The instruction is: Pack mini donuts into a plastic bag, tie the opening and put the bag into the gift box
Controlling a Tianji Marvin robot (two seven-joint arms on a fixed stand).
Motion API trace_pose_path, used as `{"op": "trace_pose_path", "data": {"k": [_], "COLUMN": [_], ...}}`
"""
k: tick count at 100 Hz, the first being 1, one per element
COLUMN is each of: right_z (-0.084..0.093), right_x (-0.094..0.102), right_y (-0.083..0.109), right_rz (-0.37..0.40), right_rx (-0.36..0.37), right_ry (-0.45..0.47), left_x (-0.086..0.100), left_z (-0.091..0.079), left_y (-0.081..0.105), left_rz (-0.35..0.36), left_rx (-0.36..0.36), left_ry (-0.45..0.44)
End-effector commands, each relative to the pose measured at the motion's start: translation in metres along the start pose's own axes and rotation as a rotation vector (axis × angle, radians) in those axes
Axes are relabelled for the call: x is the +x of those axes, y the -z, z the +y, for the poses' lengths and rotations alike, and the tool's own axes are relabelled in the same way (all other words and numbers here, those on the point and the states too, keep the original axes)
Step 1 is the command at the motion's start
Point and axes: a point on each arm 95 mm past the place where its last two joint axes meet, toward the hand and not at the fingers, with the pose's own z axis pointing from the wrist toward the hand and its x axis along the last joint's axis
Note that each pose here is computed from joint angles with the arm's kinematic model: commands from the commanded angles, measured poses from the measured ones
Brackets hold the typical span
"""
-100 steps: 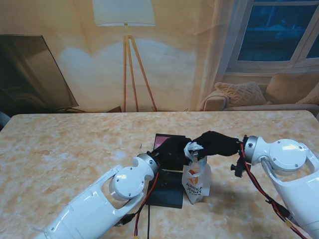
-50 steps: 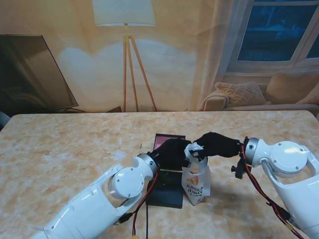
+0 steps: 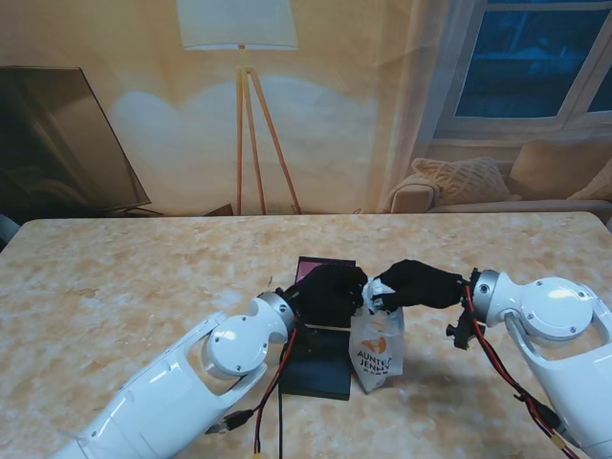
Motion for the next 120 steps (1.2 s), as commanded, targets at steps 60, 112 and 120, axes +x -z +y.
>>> {"op": "trace_pose_path", "data": {"k": [60, 112, 120], "right_z": [-0.002, -0.001, 0.000], "right_x": [-0.001, -0.002, -0.002], "right_y": [0.001, 0.005, 0.005], "right_rz": [0.040, 0.048, 0.049], "right_rx": [-0.082, -0.092, -0.097], "right_ry": [0.019, 0.008, 0.009], "left_x": [0.011, 0.004, 0.004], "left_z": [-0.007, -0.010, -0.010], "left_y": [0.009, 0.015, 0.015], "left_rz": [0.005, -0.094, -0.092], "left_rx": [0.074, 0.060, 0.031], "left_ry": [0.033, 0.057, 0.068]}}
